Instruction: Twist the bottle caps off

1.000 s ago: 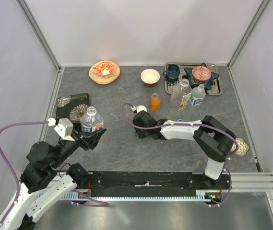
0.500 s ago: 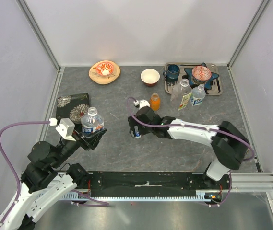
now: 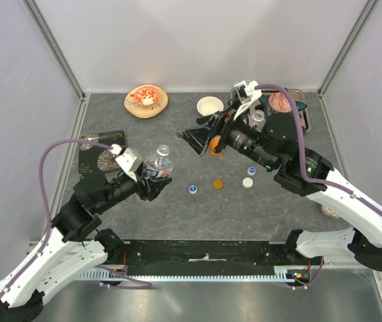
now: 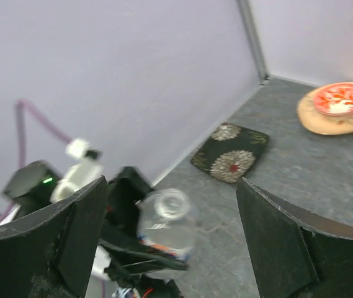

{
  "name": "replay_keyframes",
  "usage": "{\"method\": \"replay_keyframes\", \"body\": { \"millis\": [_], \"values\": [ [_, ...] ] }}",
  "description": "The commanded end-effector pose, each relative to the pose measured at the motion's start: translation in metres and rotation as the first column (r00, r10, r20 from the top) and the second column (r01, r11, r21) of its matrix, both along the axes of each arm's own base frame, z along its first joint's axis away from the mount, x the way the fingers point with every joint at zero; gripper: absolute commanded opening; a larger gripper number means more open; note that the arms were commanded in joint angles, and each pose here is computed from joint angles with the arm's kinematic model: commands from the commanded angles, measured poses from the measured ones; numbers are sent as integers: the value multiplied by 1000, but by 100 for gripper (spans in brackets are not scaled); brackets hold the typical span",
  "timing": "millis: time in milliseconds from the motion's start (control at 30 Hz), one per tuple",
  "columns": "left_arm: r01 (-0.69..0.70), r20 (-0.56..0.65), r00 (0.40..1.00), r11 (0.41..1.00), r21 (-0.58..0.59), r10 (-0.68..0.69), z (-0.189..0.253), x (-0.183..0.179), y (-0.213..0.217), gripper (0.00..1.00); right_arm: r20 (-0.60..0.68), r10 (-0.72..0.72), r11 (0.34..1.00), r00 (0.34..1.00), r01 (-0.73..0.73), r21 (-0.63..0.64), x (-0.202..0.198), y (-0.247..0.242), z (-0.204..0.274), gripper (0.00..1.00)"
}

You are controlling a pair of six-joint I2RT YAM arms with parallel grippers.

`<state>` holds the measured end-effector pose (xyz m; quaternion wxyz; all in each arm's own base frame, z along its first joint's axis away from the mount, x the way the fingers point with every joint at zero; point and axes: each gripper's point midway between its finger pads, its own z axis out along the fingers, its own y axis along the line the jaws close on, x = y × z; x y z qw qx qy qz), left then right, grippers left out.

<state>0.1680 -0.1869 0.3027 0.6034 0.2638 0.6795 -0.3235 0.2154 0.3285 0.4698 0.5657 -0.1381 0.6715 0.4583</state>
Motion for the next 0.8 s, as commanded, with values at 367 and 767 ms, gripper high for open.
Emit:
{"method": "replay_keyframes", "body": {
  "millis": [367, 767],
  "values": [
    [248, 73, 967, 967, -63, -243, 41, 5, -60, 57, -87, 136, 968, 987, -151, -202, -22, 31, -74, 81],
    [266, 76, 962, 961, -70, -261, 41, 2, -61, 57, -73, 110, 967, 991, -124, -223, -16, 31, -85, 55]
  ]
}}
